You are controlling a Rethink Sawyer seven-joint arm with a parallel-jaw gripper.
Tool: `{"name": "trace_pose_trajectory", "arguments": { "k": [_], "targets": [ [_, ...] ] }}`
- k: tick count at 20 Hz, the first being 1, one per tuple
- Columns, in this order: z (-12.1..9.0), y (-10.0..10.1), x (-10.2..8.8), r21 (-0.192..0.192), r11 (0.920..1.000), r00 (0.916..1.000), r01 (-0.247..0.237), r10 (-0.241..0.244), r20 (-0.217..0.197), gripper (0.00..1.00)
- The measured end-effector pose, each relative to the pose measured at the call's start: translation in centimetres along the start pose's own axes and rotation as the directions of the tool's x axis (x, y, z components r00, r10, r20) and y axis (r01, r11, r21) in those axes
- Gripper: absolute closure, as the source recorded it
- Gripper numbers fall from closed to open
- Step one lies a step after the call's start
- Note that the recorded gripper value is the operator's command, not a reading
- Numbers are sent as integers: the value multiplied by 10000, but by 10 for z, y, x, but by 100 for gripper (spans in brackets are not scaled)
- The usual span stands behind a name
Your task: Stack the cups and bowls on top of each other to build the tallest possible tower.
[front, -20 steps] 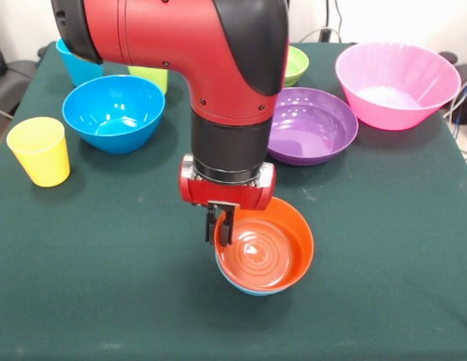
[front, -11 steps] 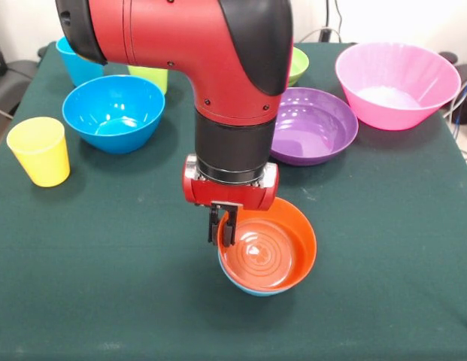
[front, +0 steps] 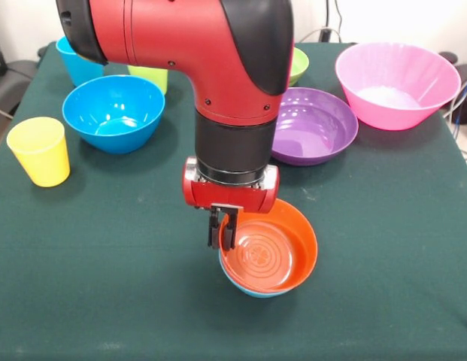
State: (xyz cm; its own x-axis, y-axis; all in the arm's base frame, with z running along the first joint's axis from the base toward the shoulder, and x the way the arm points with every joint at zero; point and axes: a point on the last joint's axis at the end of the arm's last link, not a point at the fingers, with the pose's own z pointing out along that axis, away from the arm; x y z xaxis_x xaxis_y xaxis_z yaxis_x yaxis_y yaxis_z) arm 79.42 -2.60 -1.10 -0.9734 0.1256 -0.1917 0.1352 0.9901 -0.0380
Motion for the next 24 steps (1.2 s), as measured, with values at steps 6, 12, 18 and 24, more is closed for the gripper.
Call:
{"name": "trace_pose_trajectory", "arguments": {
  "k": [6,12,18,24],
  "targets": [
    [-1,0,0,1,10000,10000,15,-15,15,100],
    [-1,1,-1,-1,10000,10000,26,-26,28,100],
    [-5,1,-4,-4,10000,10000,29,-29,88,100],
    [-13,1,-10,5,10000,9997,30,-30,227,100]
  ]
}}
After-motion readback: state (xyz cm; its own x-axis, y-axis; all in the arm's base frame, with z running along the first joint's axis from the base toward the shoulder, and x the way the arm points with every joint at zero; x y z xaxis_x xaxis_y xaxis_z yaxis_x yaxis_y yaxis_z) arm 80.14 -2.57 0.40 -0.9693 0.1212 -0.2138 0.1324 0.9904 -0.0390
